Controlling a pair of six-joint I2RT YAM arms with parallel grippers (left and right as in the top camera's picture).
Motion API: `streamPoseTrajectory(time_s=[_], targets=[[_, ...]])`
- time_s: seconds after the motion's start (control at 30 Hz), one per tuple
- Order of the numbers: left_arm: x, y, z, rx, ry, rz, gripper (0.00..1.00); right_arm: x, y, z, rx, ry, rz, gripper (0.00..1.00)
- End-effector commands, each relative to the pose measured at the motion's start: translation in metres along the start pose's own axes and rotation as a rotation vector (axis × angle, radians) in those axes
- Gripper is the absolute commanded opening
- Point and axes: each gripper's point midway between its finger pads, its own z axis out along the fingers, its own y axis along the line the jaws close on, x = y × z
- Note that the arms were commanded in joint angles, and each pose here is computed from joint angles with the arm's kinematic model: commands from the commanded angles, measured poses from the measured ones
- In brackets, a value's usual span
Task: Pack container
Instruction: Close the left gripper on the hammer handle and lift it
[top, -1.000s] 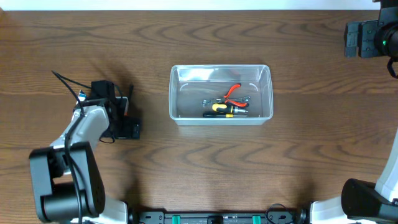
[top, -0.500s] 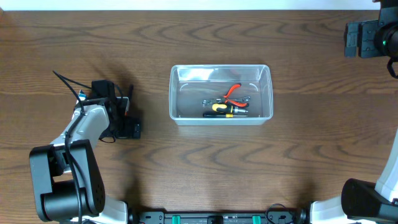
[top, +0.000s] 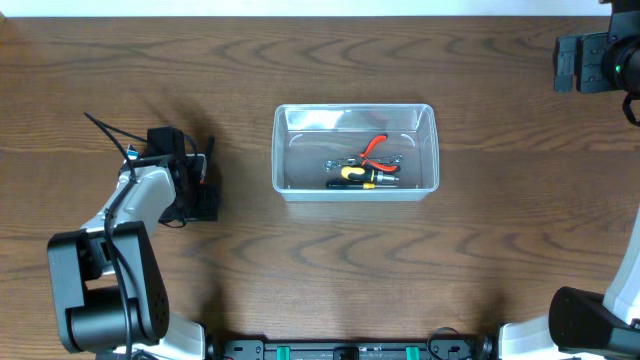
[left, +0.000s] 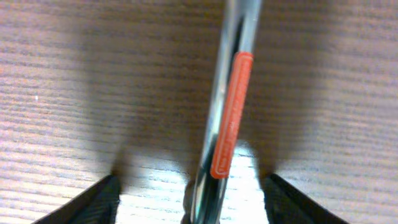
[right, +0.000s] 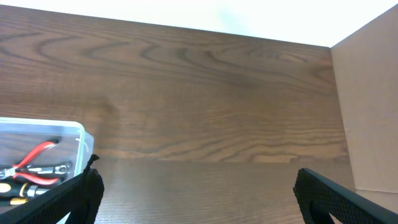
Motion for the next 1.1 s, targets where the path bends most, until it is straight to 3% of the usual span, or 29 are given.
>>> streamPoseTrajectory(time_s=[0.0, 0.3, 0.63, 0.87, 1.07], targets=[[-0.0019, -0.0021, 0.0026, 0.017, 0.012, -0.004, 0.58, 0.0020, -0.0011, 0.0016, -0.004, 0.007, 0.021, 0.99], [-0.0015, -0.0021, 0.0026, 0.017, 0.014, -0.004, 0.33, 0.0021, -0.0012, 0.0016, -0.003, 0.007, 0.021, 0.99], [-0.0015, -0.0021, 0.0026, 0.017, 0.014, -0.004, 0.21, 0.0020, -0.0011, 0.0016, -0.004, 0.007, 0.021, 0.99], [-0.0049, -0.0017, 0.0013, 0.016, 0.004, -0.004, 0.07, 0.0020, -0.0011, 0.0016, -0.004, 0.007, 0.020, 0.99], [-0.0063, -0.0015, -0.0039, 0.015, -0.006, -0.004, 0.06, 0.0020, -0.0011, 0.0016, -0.004, 0.007, 0.020, 0.99]])
